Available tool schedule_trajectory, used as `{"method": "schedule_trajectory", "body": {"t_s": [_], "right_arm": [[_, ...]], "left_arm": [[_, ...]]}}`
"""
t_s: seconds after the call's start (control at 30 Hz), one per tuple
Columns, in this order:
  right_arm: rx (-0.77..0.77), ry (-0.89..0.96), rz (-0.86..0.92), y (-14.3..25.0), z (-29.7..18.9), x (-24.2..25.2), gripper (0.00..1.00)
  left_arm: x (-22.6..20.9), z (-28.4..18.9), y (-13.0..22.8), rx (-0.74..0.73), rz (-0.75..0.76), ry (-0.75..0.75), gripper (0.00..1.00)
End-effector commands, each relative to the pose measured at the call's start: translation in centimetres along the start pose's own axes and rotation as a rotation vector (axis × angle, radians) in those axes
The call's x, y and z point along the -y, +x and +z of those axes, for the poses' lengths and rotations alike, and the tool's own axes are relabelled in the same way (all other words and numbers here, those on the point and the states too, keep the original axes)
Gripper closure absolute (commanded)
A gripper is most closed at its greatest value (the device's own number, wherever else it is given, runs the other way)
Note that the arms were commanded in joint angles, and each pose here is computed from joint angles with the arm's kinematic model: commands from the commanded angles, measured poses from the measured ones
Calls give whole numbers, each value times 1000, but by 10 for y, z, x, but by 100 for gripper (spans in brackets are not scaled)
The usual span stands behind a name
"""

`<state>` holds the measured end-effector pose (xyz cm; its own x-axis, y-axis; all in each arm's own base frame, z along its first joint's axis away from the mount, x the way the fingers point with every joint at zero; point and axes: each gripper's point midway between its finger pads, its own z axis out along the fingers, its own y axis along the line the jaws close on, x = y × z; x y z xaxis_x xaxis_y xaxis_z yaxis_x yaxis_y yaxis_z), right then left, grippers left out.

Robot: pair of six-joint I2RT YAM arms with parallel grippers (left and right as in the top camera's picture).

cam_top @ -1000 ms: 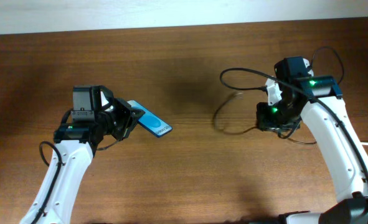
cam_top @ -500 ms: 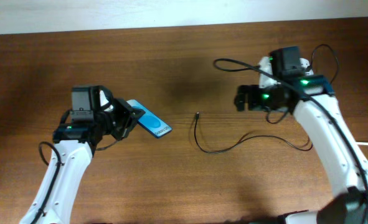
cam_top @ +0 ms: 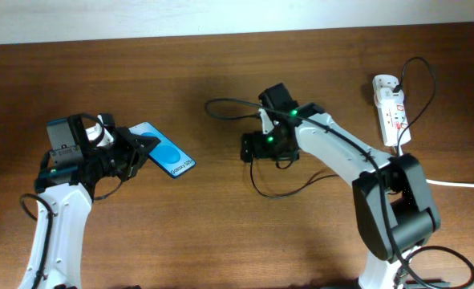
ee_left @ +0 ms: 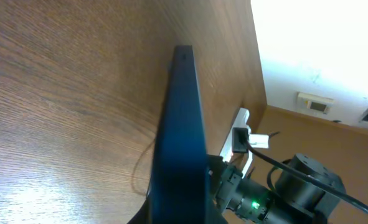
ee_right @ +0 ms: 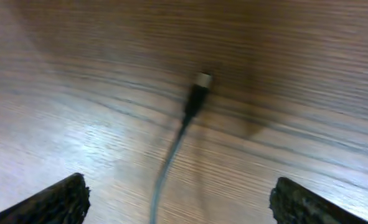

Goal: Plug charger to phone and switch on socket
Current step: 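Grasp the black cable's USB-C end with right gripper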

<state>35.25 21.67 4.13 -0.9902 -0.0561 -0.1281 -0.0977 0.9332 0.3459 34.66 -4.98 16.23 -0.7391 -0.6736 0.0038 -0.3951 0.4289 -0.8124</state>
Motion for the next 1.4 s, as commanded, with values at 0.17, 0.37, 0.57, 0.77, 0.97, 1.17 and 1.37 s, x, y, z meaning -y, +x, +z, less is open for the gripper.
{"method": "schedule_trajectory", "body": {"t_s": [0.17,0.37,0.57,0.77,0.97,1.17,1.37], "right_arm": [[-56,-115,243,8,4,-17,31],[-79,-140,305,18,21,-13,39],[-79,-137,329,19,23,-12,45],[-80,-151,372,26,32,-8,51],[-70,-200,361,24,35,-14,57],[-67,-197,395,21,34,-3,67],[-63,-253,396,23,39,-4,69]], "left_arm": [[6,-1,3,-23,24,33,100],[6,-1,3,-23,24,33,100],[6,-1,3,-23,24,33,100],[6,-1,3,-23,24,33,100],[6,-1,3,-23,24,33,100],[6,-1,3,-23,24,33,100],[6,-1,3,-23,24,32,100]]}}
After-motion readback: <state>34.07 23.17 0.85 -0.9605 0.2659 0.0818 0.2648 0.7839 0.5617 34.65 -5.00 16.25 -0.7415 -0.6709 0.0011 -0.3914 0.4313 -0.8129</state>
